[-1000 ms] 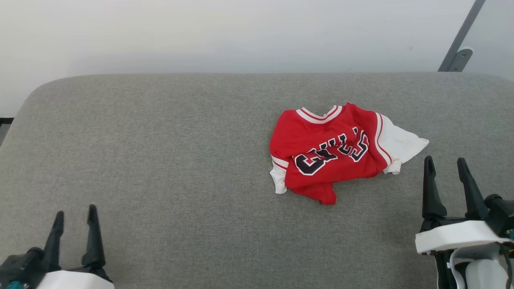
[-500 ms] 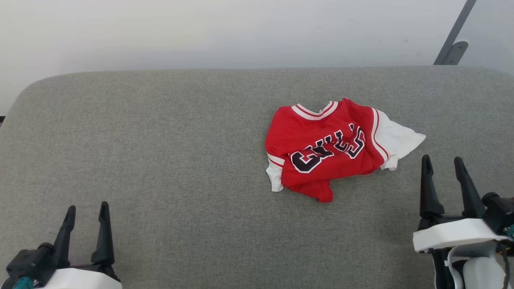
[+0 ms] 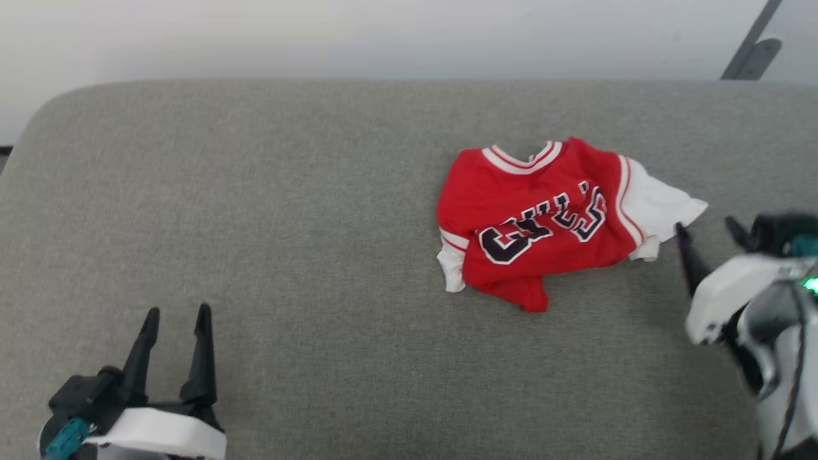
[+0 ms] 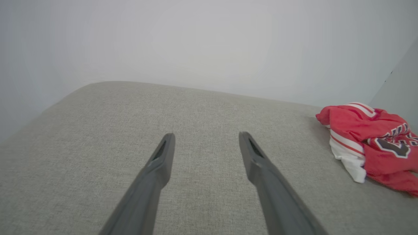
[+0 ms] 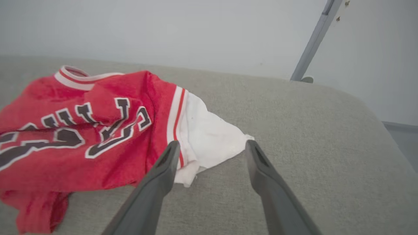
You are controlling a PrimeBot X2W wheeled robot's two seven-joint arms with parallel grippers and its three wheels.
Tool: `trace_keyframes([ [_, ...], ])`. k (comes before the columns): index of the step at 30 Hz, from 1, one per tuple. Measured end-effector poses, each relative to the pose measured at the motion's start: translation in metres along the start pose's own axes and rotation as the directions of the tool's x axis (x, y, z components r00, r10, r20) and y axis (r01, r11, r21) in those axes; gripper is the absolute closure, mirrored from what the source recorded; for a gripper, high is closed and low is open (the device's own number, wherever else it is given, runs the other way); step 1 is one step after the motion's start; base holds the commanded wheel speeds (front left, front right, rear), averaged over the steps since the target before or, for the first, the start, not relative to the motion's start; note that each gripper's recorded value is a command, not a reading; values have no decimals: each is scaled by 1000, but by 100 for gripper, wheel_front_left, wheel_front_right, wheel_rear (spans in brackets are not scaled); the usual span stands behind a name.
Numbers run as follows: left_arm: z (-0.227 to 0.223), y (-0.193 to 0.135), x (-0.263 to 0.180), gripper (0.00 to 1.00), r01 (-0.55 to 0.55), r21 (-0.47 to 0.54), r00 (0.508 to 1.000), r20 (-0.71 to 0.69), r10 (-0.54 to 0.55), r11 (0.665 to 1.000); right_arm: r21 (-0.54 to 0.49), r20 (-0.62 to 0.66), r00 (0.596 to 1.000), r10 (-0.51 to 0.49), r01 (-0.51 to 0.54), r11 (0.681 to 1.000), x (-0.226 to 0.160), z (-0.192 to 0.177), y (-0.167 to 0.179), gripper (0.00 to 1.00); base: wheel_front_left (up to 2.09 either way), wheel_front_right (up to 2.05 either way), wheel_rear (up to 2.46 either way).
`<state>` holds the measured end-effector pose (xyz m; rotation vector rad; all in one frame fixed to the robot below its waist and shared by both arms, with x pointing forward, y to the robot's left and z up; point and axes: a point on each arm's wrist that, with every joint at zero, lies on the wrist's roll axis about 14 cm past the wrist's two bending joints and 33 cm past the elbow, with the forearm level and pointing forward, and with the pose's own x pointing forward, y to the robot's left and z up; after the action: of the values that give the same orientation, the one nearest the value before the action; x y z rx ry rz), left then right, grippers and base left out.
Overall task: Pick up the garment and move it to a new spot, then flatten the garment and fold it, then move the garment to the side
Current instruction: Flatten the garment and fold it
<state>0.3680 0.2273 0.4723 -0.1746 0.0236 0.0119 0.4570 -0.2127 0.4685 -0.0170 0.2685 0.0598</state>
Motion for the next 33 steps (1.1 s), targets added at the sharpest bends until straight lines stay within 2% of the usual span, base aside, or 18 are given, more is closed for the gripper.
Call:
trace_keyframes([
  [3,-5,-1,4,0,-2,-11,1000,-14,1,1000,-34,-147,989,-15,10,999,18,-7,-14,0,0,0,0],
  [5,-9,0,5,0,-7,-16,1000,-25,7,1000,-61,-272,962,-26,10,998,27,-20,-21,0,0,0,0],
  [8,-13,1,7,0,-18,-25,999,-35,17,1000,-43,-395,918,-15,-3,999,38,-34,-19,0,0,0,0],
  [15,-21,9,13,0,-43,-33,997,-60,41,999,-59,-558,829,-31,-2,998,65,-54,-17,0,0,0,0],
  [19,-27,13,18,0,-55,-38,996,-77,52,998,-33,-595,804,-20,0,999,80,-66,-6,0,0,0,0],
  [20,-29,14,18,0,-60,-39,995,-82,56,997,-36,-598,801,-23,3,999,84,-67,-5,25,0,0,0],
  [21,-30,16,18,0,-64,-39,994,-86,61,997,-47,-602,798,-32,5,999,86,-69,-6,80,0,0,0],
  [22,-31,17,19,0,-69,-40,994,-88,65,997,-54,-602,798,-36,4,999,89,-70,-5,100,0,0,0],
  [28,-35,13,28,0,-53,-45,994,-94,48,998,-56,-574,814,-87,67,996,91,-69,-25,100,0,0,0],
  [33,-35,4,35,0,-22,-48,996,-90,18,999,-85,-530,821,-212,197,977,78,-60,-80,100,0,0,0],
])
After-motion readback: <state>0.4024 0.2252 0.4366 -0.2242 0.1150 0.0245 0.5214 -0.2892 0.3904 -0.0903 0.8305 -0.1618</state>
